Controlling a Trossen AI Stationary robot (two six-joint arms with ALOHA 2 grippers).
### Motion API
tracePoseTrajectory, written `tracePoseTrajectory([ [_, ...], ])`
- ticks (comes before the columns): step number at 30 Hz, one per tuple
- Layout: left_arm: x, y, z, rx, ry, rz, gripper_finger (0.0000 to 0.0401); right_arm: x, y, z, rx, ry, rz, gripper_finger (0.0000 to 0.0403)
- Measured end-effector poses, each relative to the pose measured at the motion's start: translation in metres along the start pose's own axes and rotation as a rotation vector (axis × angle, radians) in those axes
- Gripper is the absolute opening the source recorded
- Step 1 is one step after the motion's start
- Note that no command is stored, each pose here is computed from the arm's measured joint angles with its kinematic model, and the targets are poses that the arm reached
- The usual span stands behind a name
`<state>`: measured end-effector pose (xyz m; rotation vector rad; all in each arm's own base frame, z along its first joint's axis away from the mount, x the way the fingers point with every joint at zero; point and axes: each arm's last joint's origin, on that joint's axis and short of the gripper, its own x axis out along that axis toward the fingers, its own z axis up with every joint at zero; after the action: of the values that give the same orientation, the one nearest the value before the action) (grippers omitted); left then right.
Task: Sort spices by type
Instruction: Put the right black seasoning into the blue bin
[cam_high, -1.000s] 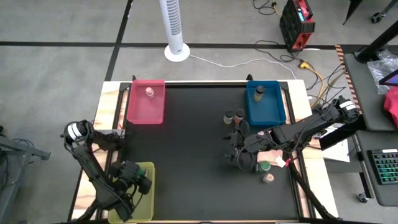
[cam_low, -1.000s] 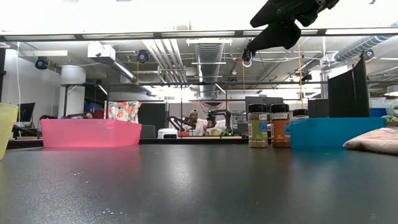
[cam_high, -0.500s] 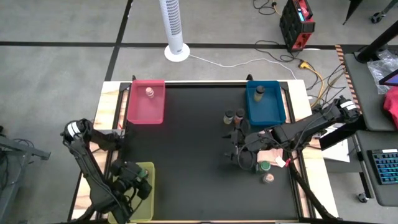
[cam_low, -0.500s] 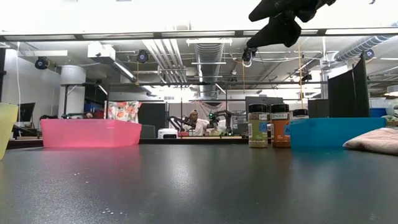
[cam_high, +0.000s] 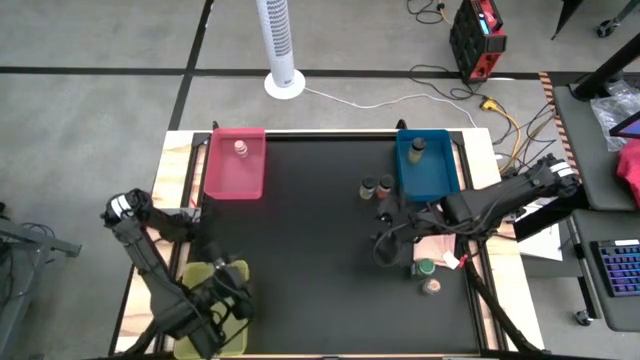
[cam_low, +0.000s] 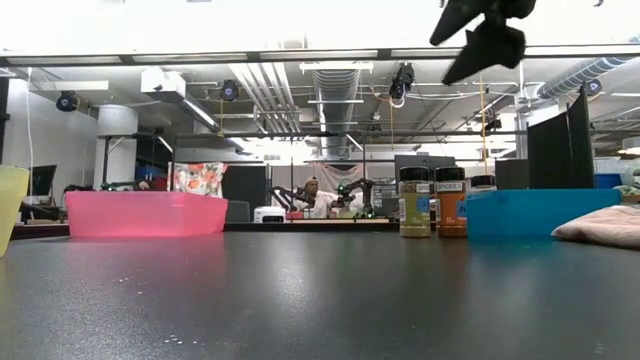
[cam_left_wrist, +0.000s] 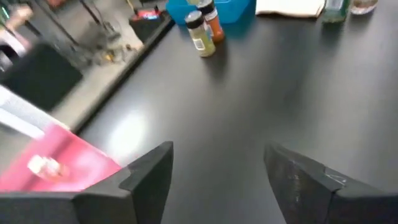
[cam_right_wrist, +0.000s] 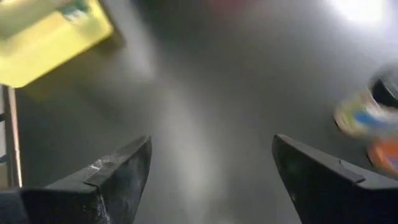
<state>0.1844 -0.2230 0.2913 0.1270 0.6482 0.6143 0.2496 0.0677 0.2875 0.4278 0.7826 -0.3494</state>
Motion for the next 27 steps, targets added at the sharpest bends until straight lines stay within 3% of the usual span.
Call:
tracePoseTrajectory([
  [8,0.025,0.008,0.011,0.239,-0.067,0.099,0.0214,-0.014,-0.007,0.003,0.188,0.085,-0.109,0.0312],
  [15,0.043,0.022,0.026,0.308,-0.047,0.154,0.0212,-0.021,-0.015,0.012,0.229,0.099,-0.163,0.0303],
  [22,0.050,0.026,0.043,0.378,-0.059,0.102,0.0212,-0.024,-0.034,0.023,0.255,0.131,-0.264,0.0294],
  [27,0.055,0.024,0.051,0.457,-0.061,0.018,0.0212,-0.022,-0.050,0.032,0.175,0.168,-0.288,0.0293],
])
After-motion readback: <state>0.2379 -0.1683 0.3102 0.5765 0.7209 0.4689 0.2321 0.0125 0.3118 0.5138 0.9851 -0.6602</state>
